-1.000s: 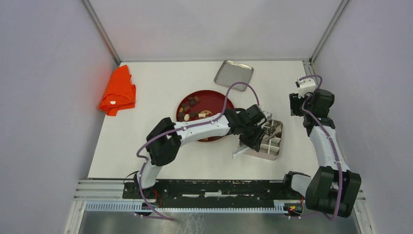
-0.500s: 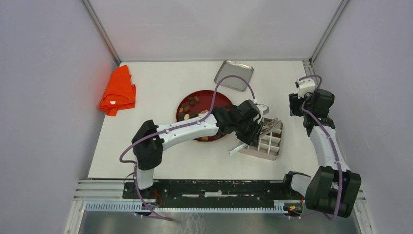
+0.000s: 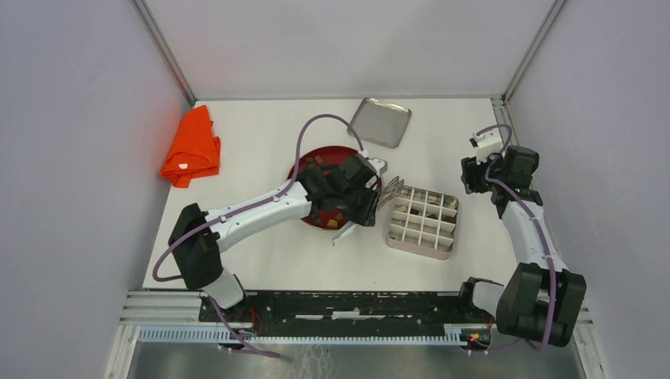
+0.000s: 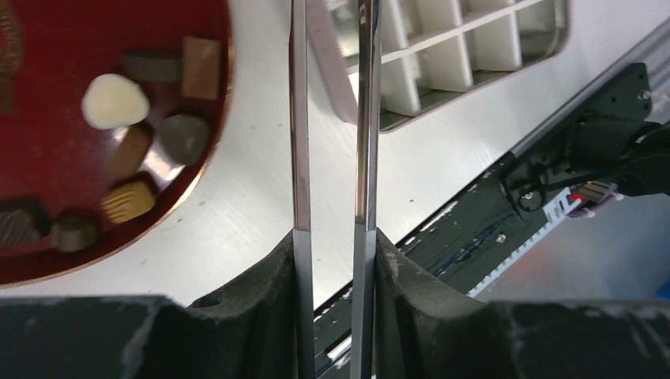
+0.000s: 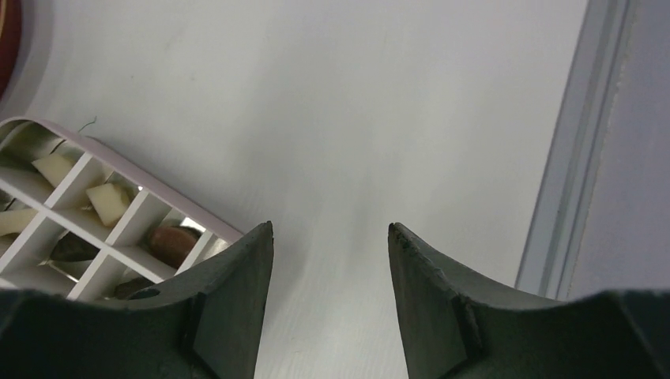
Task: Pack the chocolate
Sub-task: Place the fake chocolate in the packing box, then move the fake chocolate to the plate.
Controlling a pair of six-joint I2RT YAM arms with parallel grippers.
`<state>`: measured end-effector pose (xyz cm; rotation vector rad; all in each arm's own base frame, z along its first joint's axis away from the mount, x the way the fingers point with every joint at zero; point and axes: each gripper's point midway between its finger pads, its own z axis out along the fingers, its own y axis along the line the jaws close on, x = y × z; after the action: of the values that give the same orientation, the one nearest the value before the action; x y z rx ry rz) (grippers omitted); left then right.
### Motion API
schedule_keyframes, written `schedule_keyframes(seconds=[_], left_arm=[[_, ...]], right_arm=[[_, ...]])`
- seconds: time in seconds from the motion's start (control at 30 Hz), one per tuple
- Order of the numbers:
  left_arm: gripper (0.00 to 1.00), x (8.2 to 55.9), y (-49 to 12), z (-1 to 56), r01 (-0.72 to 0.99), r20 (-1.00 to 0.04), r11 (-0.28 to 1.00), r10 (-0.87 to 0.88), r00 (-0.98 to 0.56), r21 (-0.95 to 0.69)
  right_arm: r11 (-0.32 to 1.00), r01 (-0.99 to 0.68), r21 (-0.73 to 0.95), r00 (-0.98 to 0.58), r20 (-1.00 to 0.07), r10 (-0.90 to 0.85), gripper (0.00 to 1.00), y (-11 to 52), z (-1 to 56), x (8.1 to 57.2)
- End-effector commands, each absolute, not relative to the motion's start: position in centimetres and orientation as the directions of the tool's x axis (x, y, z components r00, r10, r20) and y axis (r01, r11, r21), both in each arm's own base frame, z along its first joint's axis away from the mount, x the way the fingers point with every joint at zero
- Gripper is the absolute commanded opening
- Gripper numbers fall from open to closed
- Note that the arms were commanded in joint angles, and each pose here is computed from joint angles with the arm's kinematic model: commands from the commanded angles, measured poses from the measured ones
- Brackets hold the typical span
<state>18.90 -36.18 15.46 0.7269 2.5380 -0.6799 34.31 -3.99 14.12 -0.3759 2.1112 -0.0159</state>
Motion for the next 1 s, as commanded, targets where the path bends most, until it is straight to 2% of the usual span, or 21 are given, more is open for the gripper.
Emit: schedule_keyframes(seconds=[0.0, 0.17, 0.67, 0.97], left_arm=[[0.39, 20.3, -32.6, 16.9, 0.568, -0.541, 0.779, 0.366, -0.757, -0.266], [0.4, 21.2, -29.5, 17.1, 0.533, -0.531, 0.814, 0.353, -0.77, -0.232], [0.4, 20.8, -23.4, 14.4, 0.486, -0.427, 0.862, 0.389, -0.816, -0.145], [0.4, 21.6, -21.6, 13.6, 0.388, -0.403, 0.913, 0.311, -0.861, -0.125]], right_arm=[[0.901, -0.406, -0.15, -0.443, -0.831, -0.338, 0.62, -2.0, 15.2, 34.6], [0.872, -0.473, -0.127, -0.435, -0.827, -0.356, 0.61, -1.0, 14.8, 34.2], [0.867, -0.485, -0.116, -0.439, -0.825, -0.356, 0.62, -0.8, 14.6, 34.1], [0.867, -0.485, -0.119, -0.436, -0.826, -0.358, 0.61, -0.8, 14.7, 34.1]])
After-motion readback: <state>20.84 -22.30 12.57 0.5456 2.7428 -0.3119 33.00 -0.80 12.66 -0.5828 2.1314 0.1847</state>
